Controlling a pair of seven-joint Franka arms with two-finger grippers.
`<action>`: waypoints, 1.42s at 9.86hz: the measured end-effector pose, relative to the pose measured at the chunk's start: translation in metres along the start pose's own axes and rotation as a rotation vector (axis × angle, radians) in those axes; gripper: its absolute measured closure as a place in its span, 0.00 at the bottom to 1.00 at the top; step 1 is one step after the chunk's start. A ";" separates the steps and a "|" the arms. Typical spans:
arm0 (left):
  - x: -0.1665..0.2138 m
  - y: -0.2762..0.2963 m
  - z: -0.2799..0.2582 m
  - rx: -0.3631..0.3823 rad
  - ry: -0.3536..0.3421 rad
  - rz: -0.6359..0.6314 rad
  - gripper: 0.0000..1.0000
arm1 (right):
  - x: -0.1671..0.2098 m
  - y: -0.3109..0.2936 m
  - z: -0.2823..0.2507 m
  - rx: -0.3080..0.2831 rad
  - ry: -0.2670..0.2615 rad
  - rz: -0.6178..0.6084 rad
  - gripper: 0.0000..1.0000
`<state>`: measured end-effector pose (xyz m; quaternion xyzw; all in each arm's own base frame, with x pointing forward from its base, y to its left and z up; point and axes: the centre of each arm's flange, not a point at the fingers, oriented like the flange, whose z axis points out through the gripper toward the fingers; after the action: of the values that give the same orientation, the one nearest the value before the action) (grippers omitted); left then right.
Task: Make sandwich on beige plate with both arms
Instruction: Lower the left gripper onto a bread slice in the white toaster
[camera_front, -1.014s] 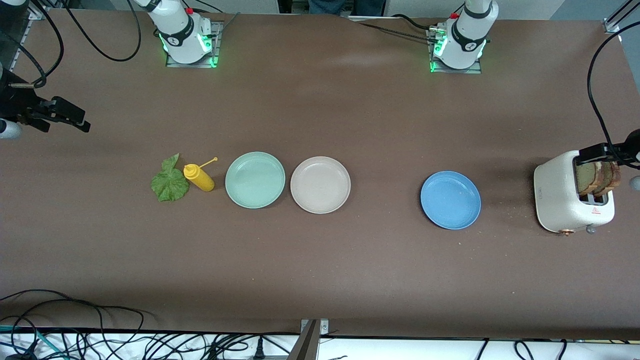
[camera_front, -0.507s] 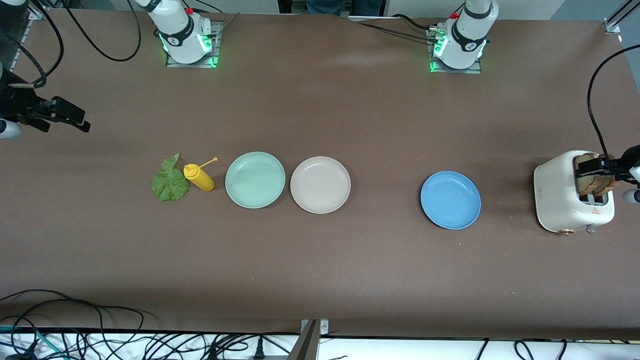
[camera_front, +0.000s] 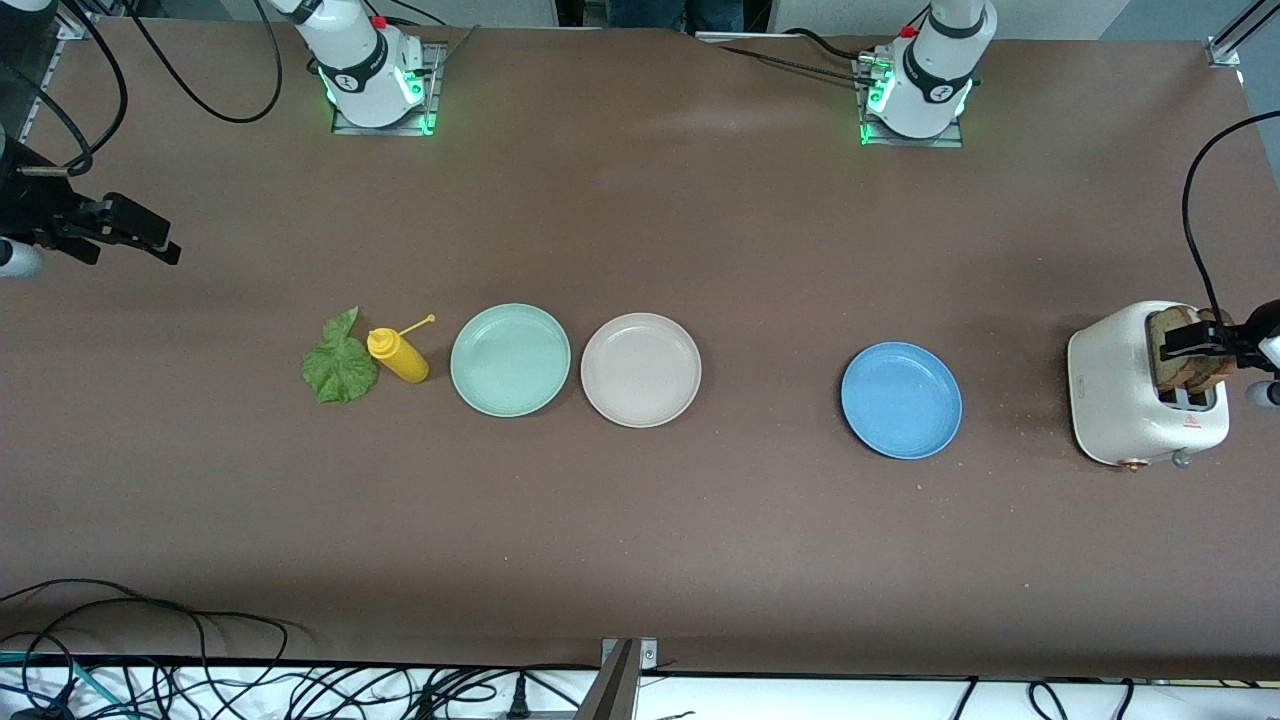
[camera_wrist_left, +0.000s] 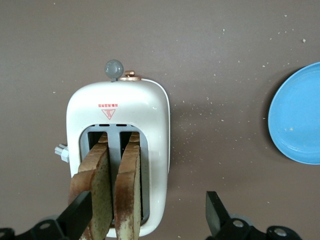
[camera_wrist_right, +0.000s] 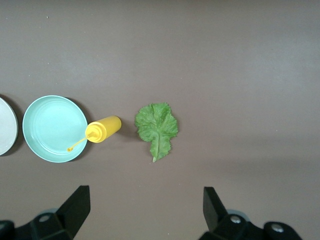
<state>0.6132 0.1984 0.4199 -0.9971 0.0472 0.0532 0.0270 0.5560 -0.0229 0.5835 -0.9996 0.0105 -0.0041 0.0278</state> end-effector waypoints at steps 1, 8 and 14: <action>-0.001 -0.001 0.007 0.000 0.001 0.004 0.00 | 0.000 0.000 0.000 0.000 0.000 0.000 0.00; -0.026 -0.008 0.044 0.000 0.026 0.011 0.00 | 0.000 0.000 0.000 0.000 0.000 0.000 0.00; -0.043 -0.008 0.049 -0.011 0.013 0.020 0.43 | 0.000 0.001 0.000 0.000 -0.003 0.002 0.00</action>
<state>0.5663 0.2130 0.3767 -0.9970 0.0569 0.0474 0.0207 0.5556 -0.0237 0.5833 -0.9995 0.0112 -0.0025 0.0279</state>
